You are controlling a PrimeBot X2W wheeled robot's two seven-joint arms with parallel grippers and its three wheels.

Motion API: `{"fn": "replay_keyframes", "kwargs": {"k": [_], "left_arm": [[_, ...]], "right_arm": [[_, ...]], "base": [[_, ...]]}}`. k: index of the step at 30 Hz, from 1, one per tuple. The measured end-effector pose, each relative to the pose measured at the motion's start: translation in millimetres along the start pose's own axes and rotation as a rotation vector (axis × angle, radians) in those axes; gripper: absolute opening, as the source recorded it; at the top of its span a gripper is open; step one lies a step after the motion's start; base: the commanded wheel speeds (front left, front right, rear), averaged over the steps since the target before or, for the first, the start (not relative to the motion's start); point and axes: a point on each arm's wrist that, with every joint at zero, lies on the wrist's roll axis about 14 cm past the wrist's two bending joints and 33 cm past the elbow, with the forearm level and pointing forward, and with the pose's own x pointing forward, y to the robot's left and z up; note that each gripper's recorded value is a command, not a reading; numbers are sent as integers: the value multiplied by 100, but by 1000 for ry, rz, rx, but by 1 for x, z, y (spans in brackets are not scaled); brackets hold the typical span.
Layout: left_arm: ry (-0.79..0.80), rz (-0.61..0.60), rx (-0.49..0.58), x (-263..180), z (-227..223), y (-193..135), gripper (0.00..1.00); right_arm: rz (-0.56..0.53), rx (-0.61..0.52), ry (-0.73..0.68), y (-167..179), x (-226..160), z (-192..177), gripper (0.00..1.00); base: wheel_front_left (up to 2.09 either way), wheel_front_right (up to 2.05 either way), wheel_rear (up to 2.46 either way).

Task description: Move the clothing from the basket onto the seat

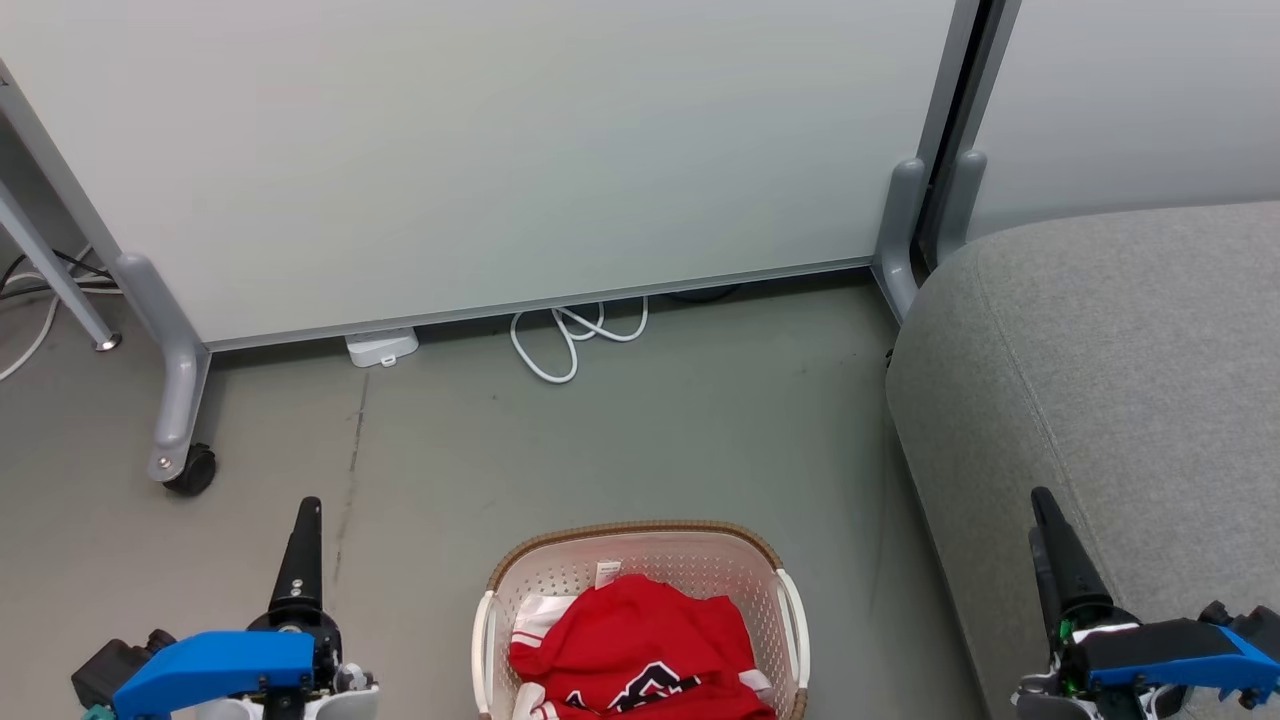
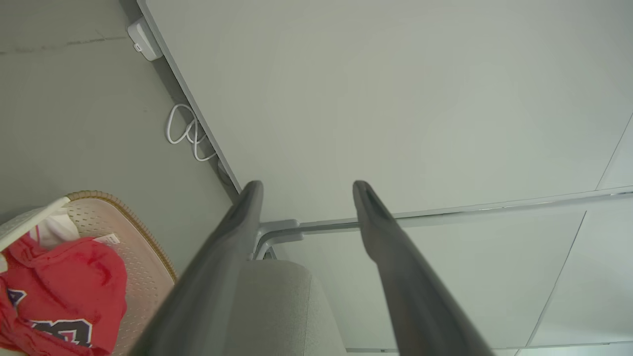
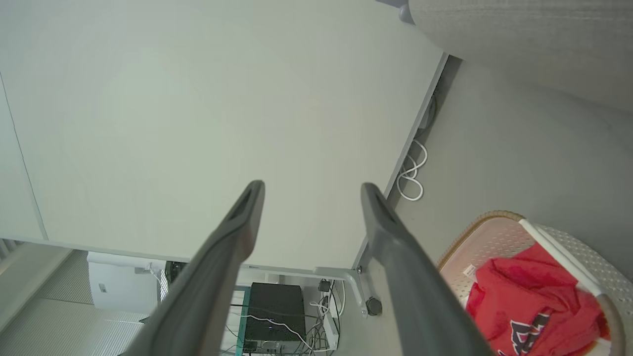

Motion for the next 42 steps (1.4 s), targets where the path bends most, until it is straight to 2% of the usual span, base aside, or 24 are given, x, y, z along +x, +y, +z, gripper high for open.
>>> {"fn": "replay_keyframes", "kwargs": {"k": [20, 42], "left_arm": [[22, -34, 451, 3, -15, -10, 100], [16, -86, 761, 3, -23, -17, 100]], "right_arm": [[23, -386, -7, 7, 3, -4, 100], [39, -694, -1, 6, 4, -9, 100]], "base": [[0, 0, 0], [0, 0, 0]]}}
